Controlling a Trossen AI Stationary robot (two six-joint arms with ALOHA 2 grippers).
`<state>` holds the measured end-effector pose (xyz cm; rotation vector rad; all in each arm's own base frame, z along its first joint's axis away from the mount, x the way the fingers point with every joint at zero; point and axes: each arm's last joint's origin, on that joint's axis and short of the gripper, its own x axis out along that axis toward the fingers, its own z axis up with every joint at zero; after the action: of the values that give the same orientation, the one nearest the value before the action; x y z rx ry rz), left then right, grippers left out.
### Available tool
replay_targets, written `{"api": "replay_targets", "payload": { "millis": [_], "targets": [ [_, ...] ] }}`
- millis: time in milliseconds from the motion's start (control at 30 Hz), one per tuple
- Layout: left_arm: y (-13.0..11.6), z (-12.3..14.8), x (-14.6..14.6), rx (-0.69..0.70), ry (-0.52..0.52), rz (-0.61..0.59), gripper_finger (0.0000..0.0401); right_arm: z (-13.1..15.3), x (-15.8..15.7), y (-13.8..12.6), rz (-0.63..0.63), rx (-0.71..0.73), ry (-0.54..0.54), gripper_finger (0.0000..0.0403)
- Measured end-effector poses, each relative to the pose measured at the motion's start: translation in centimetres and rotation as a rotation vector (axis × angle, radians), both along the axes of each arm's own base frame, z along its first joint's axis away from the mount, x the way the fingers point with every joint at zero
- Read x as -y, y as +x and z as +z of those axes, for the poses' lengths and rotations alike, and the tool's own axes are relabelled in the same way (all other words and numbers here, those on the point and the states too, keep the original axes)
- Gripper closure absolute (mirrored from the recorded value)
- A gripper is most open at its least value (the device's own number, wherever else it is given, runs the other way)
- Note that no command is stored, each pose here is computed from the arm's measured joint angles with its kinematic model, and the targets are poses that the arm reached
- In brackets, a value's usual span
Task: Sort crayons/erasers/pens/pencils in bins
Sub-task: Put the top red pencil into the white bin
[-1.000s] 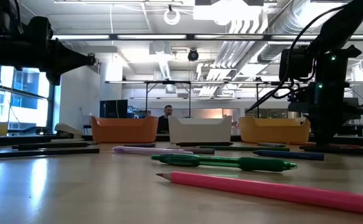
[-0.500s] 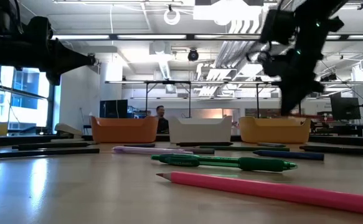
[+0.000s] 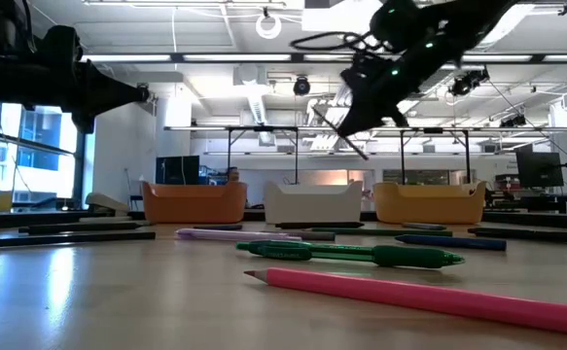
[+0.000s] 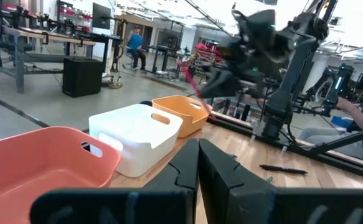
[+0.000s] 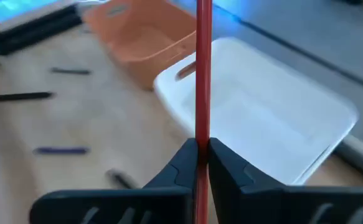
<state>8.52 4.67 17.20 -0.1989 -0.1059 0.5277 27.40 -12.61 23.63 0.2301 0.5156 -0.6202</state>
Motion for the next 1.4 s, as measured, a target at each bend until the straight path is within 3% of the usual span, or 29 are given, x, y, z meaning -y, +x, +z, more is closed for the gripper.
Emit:
{"api": "replay_targets", "payload": {
  "millis": [267,500,667,1400],
  "targets": [
    [0.0,0.0,0.0,-0.001,0.0,0.0,0.0401,1.1,7.4,5.7,0.134,-0.211,-0.052,0.0391],
    [0.0,0.0,0.0,-0.001,0.0,0.0,0.0401,-2.2,11.2,8.5,0.219,-0.424,-0.001,0.0391],
    [0.0,0.0,0.0,-0.001,-0.001,0.0,0.0401,-4.3,11.5,8.7,0.266,-0.48,0.047,0.0391],
    [0.0,0.0,0.0,0.0,0.0,0.0,0.0401,-6.2,12.7,7.5,0.226,-0.535,0.17,0.0391]
  ]
}}
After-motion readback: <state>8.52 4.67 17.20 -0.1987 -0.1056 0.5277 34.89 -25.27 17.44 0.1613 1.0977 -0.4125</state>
